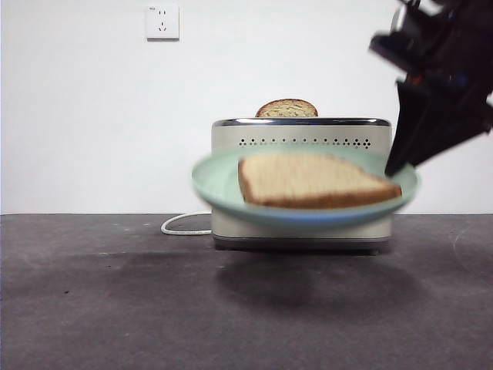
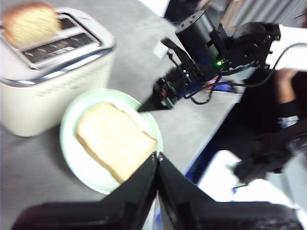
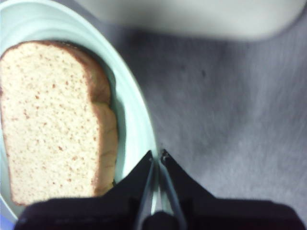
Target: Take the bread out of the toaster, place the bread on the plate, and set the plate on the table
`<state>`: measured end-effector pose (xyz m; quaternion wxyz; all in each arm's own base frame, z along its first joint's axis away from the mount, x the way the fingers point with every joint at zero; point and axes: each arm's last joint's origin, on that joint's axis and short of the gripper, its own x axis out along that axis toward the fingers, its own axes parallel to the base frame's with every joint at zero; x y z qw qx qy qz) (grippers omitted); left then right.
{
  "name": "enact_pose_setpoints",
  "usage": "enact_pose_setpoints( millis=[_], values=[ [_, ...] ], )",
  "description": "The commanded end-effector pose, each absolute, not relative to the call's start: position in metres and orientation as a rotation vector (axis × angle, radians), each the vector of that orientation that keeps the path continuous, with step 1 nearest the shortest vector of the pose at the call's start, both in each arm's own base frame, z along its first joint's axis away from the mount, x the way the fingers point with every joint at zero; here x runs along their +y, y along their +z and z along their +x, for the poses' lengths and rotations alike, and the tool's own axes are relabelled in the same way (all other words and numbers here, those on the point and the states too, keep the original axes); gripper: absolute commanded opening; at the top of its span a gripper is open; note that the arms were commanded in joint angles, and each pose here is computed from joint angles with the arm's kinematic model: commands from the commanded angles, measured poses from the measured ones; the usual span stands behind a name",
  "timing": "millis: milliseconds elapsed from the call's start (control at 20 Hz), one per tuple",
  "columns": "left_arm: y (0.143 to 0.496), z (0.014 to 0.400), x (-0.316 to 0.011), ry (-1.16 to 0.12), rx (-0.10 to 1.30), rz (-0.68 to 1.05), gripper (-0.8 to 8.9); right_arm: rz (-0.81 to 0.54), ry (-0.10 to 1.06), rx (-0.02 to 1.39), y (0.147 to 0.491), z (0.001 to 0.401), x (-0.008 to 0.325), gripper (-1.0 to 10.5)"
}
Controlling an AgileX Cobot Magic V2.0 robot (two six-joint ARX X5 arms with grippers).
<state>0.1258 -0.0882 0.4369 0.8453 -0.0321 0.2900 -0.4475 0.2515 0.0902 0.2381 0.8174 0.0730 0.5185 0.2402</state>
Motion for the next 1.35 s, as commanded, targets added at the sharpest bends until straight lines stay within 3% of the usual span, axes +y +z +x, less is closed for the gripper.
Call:
enact_pose_setpoints(
  millis=[50, 450, 850, 950, 1100, 1150, 1350],
  values=[
    [0.437, 0.121, -0.089, -0.95, 0.585, -0.012, -0.08, 0.165, 0.507, 1.162, 0.222, 0.261, 0.093, -0.2],
    [0.435, 0.113, -0.097, -1.002, 0.614, 0.019, -0.08, 0.17, 0.461, 1.28, 0.172, 0.286, 0.096, -0.2],
    [0.434, 0.112, -0.097, -0.979, 0.621, 0.036, -0.08, 0.132, 0.413, 1.31, 0.154, 0.294, 0.09, -0.1],
    [0.433, 0.112, -0.097, -0.964, 0.624, 0.041, -0.08, 0.13, 0.421, 1.302, 0.154, 0.294, 0.09, 1.1],
    [0.433, 0.112, -0.097, -0.964, 0.629, 0.041, -0.08, 0.117, 0.435, 1.279, 0.159, 0.293, 0.09, 4.7],
    [0.433, 0.112, -0.097, -0.964, 0.629, 0.041, -0.08, 0.11, 0.445, 1.259, 0.165, 0.292, 0.09, 5.3],
    [0.433, 0.112, -0.097, -0.964, 0.625, 0.041, -0.08, 0.101, 0.475, 1.1, 0.211, 0.278, 0.086, 5.4]
  ],
)
